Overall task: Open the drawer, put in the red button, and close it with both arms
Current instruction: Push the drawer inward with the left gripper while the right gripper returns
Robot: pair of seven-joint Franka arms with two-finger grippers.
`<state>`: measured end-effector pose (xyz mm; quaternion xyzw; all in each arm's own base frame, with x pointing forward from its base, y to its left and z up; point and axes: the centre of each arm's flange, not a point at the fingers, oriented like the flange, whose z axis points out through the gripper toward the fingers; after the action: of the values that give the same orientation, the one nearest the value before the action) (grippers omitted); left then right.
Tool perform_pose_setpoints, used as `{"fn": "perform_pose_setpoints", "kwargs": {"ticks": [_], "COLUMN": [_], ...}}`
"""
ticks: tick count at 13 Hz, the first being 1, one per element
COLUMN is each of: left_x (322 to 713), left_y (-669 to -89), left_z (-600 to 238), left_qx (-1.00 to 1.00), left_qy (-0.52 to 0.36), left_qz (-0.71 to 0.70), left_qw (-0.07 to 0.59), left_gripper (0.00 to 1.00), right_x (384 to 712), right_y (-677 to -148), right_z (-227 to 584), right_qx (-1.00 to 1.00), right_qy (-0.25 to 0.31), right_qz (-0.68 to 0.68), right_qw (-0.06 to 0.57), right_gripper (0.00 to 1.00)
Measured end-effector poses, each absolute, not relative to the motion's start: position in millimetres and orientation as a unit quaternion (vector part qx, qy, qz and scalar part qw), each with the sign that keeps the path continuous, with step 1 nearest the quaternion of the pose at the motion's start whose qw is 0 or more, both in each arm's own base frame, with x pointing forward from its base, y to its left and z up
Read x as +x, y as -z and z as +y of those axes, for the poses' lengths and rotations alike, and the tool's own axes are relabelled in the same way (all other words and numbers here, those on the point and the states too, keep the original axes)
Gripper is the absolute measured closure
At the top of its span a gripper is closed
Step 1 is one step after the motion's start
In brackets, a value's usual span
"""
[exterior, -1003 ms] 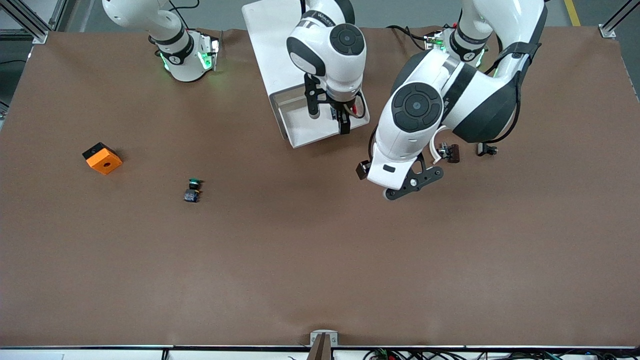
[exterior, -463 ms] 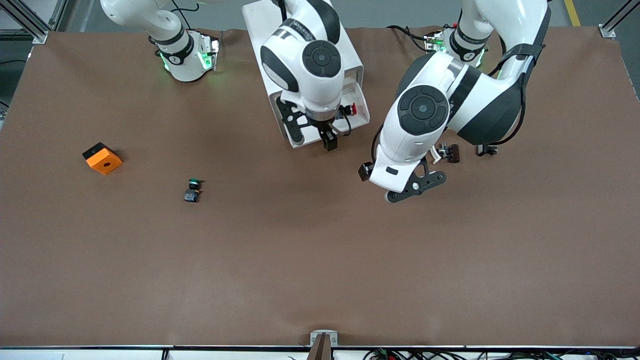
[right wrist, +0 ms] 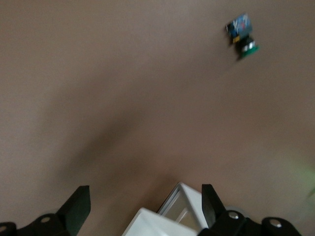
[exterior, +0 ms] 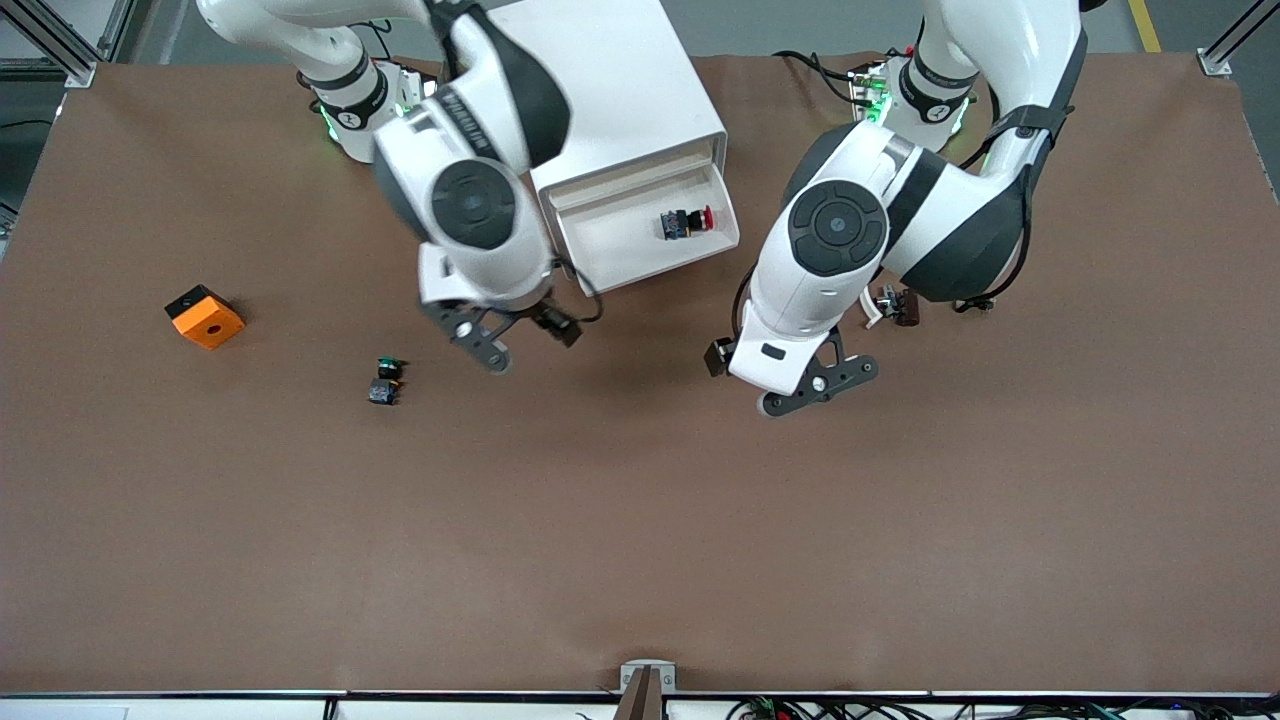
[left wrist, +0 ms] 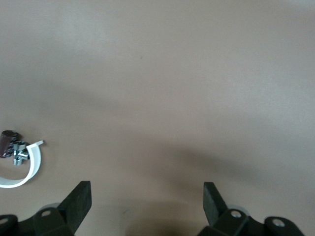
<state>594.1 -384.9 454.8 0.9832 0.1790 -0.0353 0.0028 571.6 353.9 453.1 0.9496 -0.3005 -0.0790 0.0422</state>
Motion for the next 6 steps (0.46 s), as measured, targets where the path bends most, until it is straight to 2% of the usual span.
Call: {"fn": "perform_pose_setpoints", "kwargs": {"ticks": [6], "left_x": [578], "left_y": [-413], "left_z": [-418], "left_qx": [0.987], "left_qy": [0.025], "left_qz": [0.155], "left_qw": [0.018], "left_gripper": [0.0], "right_x": [647], "right_y": [-451], "right_z": [215], "right_qx": [0.989], "right_qy": [0.047], "right_qz": [-0.137], "right_qw": [0.024], "right_gripper": [0.0]}}
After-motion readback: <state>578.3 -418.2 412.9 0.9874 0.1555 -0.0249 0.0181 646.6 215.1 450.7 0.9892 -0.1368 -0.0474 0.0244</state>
